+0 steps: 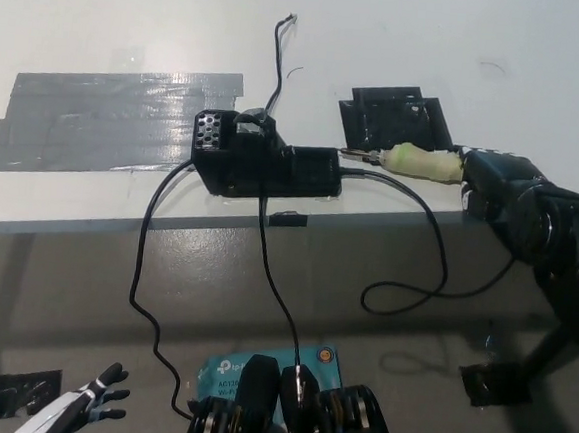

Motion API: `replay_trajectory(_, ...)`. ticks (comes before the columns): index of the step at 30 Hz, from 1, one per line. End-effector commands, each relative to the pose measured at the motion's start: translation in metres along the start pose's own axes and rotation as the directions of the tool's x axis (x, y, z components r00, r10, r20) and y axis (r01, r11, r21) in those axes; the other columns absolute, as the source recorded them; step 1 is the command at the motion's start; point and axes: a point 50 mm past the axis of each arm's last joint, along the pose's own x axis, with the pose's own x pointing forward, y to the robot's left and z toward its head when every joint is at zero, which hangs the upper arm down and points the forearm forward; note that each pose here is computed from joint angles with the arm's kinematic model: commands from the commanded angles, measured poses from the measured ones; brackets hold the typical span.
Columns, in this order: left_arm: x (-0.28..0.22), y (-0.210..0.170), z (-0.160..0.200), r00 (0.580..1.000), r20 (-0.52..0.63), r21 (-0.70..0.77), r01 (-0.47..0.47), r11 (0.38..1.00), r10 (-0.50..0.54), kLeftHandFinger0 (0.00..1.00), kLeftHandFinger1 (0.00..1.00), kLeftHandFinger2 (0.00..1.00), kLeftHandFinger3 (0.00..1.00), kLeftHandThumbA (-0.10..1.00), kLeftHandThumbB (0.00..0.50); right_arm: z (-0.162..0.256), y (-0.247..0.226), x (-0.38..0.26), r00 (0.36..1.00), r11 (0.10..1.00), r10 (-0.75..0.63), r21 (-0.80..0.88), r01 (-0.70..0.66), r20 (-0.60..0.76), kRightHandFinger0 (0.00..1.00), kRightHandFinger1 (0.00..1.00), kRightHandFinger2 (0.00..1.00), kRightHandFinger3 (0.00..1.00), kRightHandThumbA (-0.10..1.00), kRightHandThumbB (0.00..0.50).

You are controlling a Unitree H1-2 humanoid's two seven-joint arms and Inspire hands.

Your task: The robot uses its right hand to grab and lift the soldering gun kept on the middle of the table and puts it in its base

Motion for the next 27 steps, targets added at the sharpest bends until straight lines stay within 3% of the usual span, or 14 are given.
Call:
replay_trajectory(1, -0.008, 0.005, 0.002, 1.000, -0.001, 0.017, 0.008, 1.000, -0.008, 1.00, 0.92, 0.99, 1.00, 1.00, 0.186, 0.001, 0.002, -0.004, 0.999, 0.999, 0.042, -0.019, -0.042, 0.009, 1.00, 1.00, 1.00, 1.00, 0.64, 0.265)
replay_trajectory(3, -0.009, 0.004, 0.001, 1.000, -0.003, 0.015, 0.003, 1.000, -0.003, 1.00, 0.90, 0.98, 1.00, 1.00, 0.171, -0.001, 0.003, -0.003, 0.999, 0.999, 0.046, -0.020, -0.046, -0.001, 1.00, 1.00, 1.00, 1.00, 0.65, 0.291)
replay_trajectory(5, -0.008, 0.004, 0.000, 1.000, -0.006, 0.015, 0.000, 1.000, 0.000, 1.00, 0.89, 0.97, 1.00, 1.00, 0.191, -0.003, 0.003, -0.001, 0.999, 0.999, 0.038, 0.006, -0.038, -0.020, 1.00, 1.00, 1.00, 1.00, 0.63, 0.352)
replay_trajectory(6, -0.006, 0.002, 0.001, 1.000, -0.002, 0.014, 0.004, 1.000, -0.004, 1.00, 0.89, 0.97, 1.00, 1.00, 0.190, -0.006, 0.001, -0.003, 0.999, 0.999, 0.035, 0.007, -0.035, -0.026, 1.00, 1.00, 1.00, 1.00, 0.63, 0.353)
replay_trajectory(7, -0.006, 0.001, 0.002, 1.000, 0.000, 0.013, 0.010, 1.000, -0.010, 1.00, 0.88, 0.97, 1.00, 1.00, 0.185, -0.008, 0.001, -0.003, 0.998, 0.999, 0.040, 0.031, -0.039, -0.038, 1.00, 1.00, 1.00, 1.00, 0.60, 0.390)
replay_trajectory(8, -0.006, 0.000, 0.003, 1.000, 0.003, 0.017, 0.009, 1.000, -0.010, 1.00, 0.88, 0.97, 1.00, 1.00, 0.202, -0.012, -0.004, -0.002, 0.995, 0.997, 0.071, 0.043, -0.068, -0.070, 1.00, 1.00, 1.00, 1.00, 0.56, 0.496)
replay_trajectory(13, -0.007, 0.001, 0.003, 1.000, 0.006, 0.007, 0.016, 1.000, -0.016, 1.00, 0.90, 0.98, 1.00, 1.00, 0.217, -0.022, -0.011, -0.003, 0.993, 0.993, 0.081, 0.095, -0.072, -0.089, 1.00, 1.00, 1.00, 1.00, 0.54, 0.500)
replay_trajectory(19, -0.005, 0.003, 0.003, 1.000, 0.005, -0.007, 0.030, 1.000, -0.030, 1.00, 0.90, 0.98, 1.00, 1.00, 0.229, -0.032, -0.020, -0.004, 0.986, 0.970, 0.140, 0.212, -0.118, -0.091, 1.00, 1.00, 1.00, 1.00, 0.72, 0.500)
replay_trajectory(20, -0.006, 0.002, 0.004, 1.000, 0.008, -0.002, 0.030, 1.000, -0.030, 1.00, 0.90, 0.98, 1.00, 1.00, 0.211, -0.035, -0.023, -0.007, 0.985, 0.964, 0.151, 0.235, -0.128, -0.083, 1.00, 1.00, 1.00, 1.00, 0.84, 0.500)
replay_trajectory(21, -0.007, 0.002, 0.003, 1.000, 0.006, -0.001, 0.028, 1.000, -0.028, 1.00, 0.89, 0.98, 1.00, 1.00, 0.226, -0.036, -0.024, -0.007, 0.985, 0.962, 0.156, 0.239, -0.133, -0.080, 1.00, 1.00, 1.00, 1.00, 0.95, 0.500)
replay_trajectory(22, -0.007, 0.003, 0.002, 1.000, 0.005, -0.003, 0.027, 1.000, -0.027, 1.00, 0.87, 0.97, 1.00, 1.00, 0.235, -0.037, -0.027, -0.008, 0.985, 0.959, 0.159, 0.249, -0.137, -0.072, 1.00, 1.00, 1.00, 1.00, 1.00, 0.500)
replay_trajectory(25, -0.008, 0.005, 0.002, 1.000, 0.008, -0.017, 0.029, 0.999, -0.029, 1.00, 0.86, 0.97, 1.00, 1.00, 0.250, -0.036, -0.036, -0.011, 0.986, 0.949, 0.163, 0.281, -0.146, -0.039, 1.00, 1.00, 1.00, 1.00, 1.00, 0.500)
replay_trajectory(27, -0.008, 0.006, 0.003, 1.000, 0.007, -0.003, 0.022, 1.000, -0.022, 1.00, 0.86, 0.96, 1.00, 1.00, 0.226, -0.034, -0.048, -0.010, 0.986, 0.945, 0.168, 0.286, -0.160, -0.005, 1.00, 1.00, 1.00, 1.00, 1.00, 0.500)
